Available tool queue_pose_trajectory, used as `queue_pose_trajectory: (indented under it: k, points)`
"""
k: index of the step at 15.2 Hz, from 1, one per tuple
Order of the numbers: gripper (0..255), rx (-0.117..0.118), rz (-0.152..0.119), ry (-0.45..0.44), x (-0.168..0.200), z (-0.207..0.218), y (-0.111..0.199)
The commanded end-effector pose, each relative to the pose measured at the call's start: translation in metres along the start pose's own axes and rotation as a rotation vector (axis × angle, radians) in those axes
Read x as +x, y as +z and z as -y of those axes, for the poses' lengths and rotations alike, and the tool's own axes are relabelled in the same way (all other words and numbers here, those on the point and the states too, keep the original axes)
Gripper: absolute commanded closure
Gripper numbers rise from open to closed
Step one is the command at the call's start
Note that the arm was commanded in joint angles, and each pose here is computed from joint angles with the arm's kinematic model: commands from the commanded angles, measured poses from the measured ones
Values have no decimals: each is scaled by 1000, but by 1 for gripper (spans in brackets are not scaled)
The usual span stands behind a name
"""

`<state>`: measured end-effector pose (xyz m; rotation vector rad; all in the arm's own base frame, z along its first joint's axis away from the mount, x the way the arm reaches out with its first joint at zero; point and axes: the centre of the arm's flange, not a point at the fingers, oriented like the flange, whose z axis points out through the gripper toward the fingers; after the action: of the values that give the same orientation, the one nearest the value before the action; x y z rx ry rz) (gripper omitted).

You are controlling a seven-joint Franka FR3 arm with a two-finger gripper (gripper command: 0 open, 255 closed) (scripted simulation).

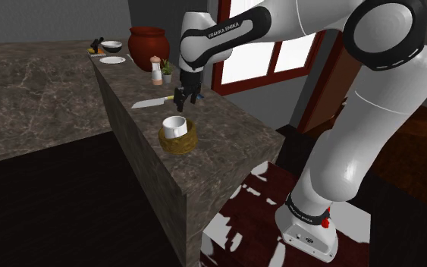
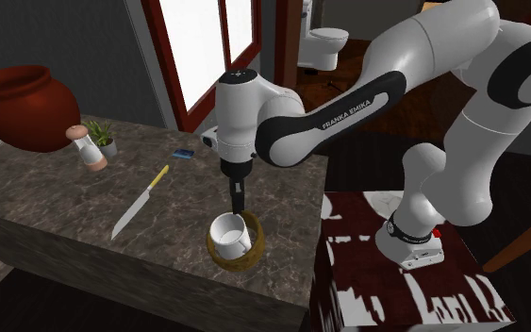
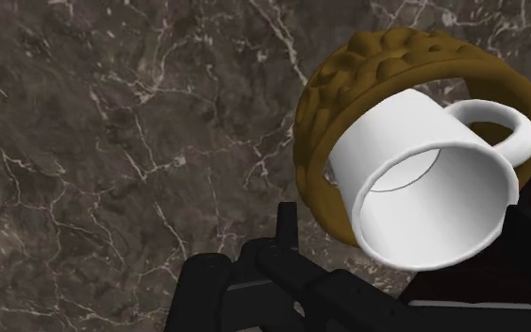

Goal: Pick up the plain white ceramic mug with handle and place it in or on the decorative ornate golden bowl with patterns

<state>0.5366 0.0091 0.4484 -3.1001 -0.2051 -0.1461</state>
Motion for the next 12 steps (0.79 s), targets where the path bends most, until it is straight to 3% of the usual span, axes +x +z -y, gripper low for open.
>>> queue_pose_trajectory:
  k: [1,4,12]
  points:
    - [0,0,0,0,0,0,-13]
    - [0,0,0,0,0,0,-50]
    - [0,0,0,0,0,0,-50]
